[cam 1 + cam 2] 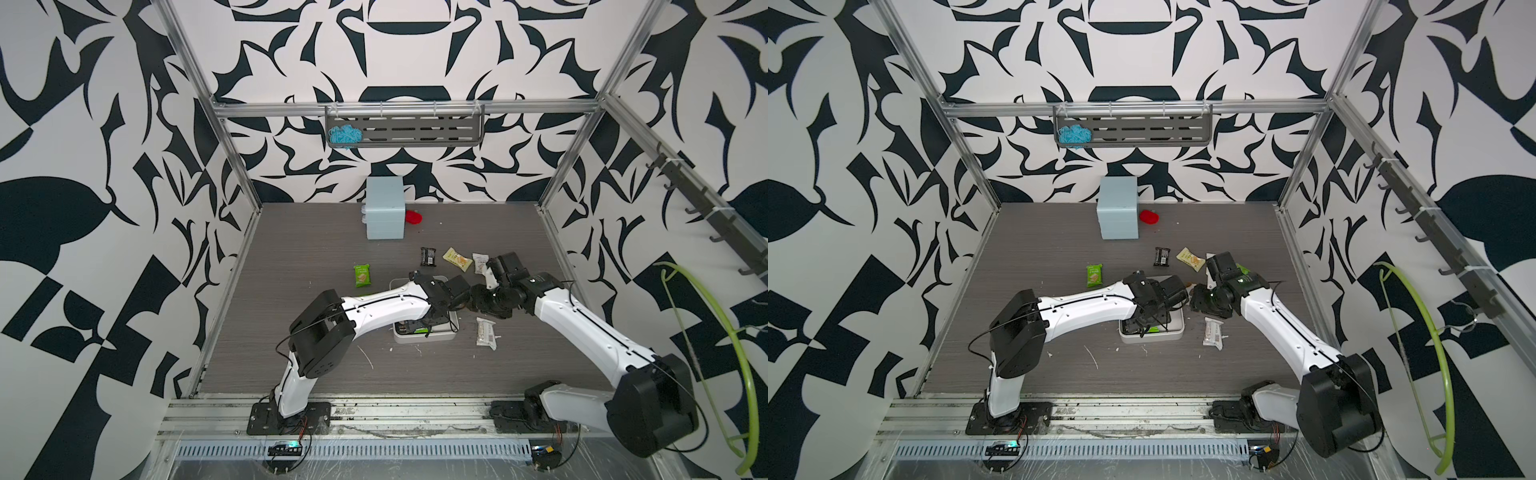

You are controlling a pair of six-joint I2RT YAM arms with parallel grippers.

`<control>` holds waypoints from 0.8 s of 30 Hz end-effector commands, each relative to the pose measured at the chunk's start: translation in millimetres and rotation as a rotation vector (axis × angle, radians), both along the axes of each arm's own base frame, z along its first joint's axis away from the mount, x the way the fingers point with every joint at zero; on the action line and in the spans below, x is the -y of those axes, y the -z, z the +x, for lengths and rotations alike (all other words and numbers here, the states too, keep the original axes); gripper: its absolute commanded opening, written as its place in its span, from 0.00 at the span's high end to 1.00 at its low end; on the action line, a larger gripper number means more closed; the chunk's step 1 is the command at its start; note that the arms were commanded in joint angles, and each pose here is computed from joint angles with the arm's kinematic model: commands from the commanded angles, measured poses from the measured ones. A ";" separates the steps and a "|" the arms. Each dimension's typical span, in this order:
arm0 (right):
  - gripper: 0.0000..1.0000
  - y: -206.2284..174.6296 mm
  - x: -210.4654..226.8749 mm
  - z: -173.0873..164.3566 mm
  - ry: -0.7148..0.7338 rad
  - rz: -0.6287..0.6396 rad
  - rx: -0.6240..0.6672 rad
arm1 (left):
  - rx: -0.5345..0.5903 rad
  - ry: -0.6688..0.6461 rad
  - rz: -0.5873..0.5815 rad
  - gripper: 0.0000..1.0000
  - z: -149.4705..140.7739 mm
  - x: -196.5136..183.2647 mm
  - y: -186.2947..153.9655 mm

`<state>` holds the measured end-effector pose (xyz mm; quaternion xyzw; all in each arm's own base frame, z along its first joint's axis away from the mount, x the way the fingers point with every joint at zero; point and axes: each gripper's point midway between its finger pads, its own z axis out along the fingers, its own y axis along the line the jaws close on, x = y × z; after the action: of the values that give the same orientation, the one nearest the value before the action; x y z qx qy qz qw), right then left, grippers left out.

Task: Take the cookies out of the storage box
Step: Pick up the cookie from the storage box.

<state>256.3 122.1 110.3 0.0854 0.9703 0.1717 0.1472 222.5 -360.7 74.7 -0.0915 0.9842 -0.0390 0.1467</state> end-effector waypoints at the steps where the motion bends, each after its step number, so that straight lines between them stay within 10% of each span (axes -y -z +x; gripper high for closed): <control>1: 0.44 -8.9 0.5 1.0 -0.026 0.006 0.038 | -0.050 -0.014 0.026 0.26 -4.5 -0.6 17.9; 24: 0.44 -10.0 12.0 4.1 -0.037 -0.032 0.044 | -0.079 0.049 0.066 0.32 11.0 6.1 44.7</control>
<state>258.7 112.3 112.8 0.0655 0.9715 0.1636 0.1584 235.4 -369.0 37.7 -0.0713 0.9897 -0.0183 0.1225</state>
